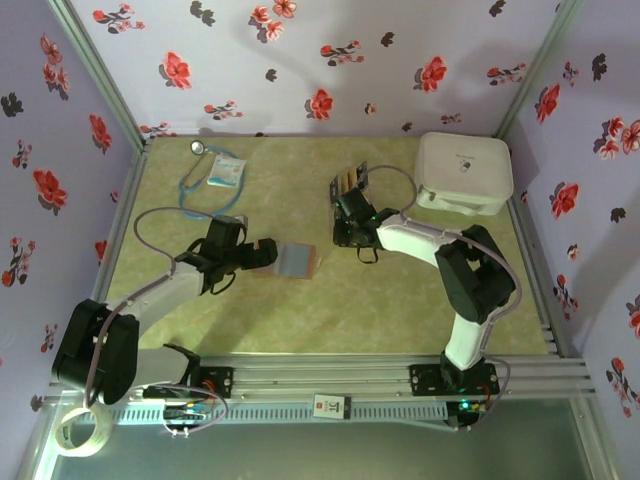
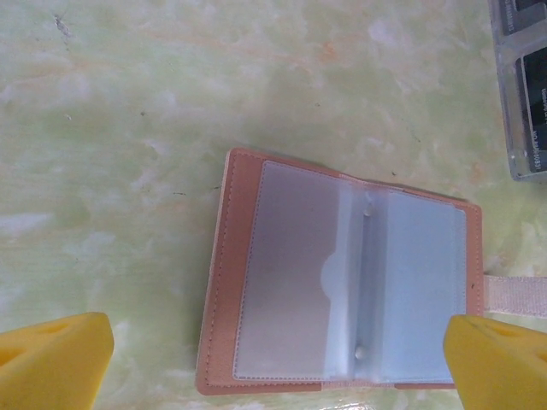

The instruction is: Put the credit cards into the card holder

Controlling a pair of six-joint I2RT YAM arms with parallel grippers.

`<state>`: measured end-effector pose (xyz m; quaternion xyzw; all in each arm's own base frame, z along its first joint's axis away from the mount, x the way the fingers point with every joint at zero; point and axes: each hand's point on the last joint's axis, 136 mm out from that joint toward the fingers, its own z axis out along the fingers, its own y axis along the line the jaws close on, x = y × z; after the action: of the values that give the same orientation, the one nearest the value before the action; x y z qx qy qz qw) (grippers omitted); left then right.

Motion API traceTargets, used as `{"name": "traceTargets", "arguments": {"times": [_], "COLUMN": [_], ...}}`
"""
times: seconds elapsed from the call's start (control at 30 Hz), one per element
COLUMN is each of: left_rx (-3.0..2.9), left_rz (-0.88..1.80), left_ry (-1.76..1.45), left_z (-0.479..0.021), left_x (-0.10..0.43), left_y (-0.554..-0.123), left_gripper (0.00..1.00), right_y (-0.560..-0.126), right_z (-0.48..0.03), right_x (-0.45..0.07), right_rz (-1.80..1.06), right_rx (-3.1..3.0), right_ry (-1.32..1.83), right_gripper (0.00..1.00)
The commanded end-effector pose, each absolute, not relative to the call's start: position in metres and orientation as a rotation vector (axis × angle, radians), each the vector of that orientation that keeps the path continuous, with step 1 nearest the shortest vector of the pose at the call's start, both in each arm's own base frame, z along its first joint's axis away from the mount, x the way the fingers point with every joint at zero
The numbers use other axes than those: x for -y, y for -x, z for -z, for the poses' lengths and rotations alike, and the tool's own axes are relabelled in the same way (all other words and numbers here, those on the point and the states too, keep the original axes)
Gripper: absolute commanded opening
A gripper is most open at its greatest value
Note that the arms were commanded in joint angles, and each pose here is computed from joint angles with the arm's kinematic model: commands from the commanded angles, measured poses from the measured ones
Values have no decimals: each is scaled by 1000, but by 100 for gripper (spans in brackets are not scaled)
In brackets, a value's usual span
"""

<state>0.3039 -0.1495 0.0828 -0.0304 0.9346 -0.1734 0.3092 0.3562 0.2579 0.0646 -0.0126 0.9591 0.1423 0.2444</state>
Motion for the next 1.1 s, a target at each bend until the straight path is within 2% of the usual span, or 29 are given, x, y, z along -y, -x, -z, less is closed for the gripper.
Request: {"name": "traceTargets", "arguments": {"times": [0.0, 0.17, 0.37, 0.53, 0.63, 0.9, 0.93, 1.07], "left_rx": [-2478, -2483, -2486, -2484, -2487, -2493, -2493, -2493], "left_rz": [481, 486, 486, 492, 493, 498, 503, 513], "left_ry": [95, 89, 88, 85, 82, 73, 70, 65], "left_z": [-78, -78, -79, -81, -81, -81, -82, -83], "left_x": [150, 151, 151, 152, 153, 154, 155, 157], "left_y": [-303, -302, -301, -301, -301, -300, -299, -299], "left_gripper": [100, 100, 100, 100, 100, 100, 100, 100], "right_y": [-337, -312, -305, -308, -309, -299, -297, -287], "right_z": [-94, -89, -67, -52, -46, -43, -44, -49], "right_x": [-271, -290, -308, -307, -307, -301, -300, -292], "right_rz": [-525, -571, -563, -522, -502, -495, -497, -492], "right_rx": [-2575, -2601, -2641, -2652, -2653, -2675, -2674, -2680], "right_ry": [54, 94, 108, 104, 131, 215, 230, 292], "right_gripper": [36, 55, 56, 52, 46, 3, 0, 0]}}
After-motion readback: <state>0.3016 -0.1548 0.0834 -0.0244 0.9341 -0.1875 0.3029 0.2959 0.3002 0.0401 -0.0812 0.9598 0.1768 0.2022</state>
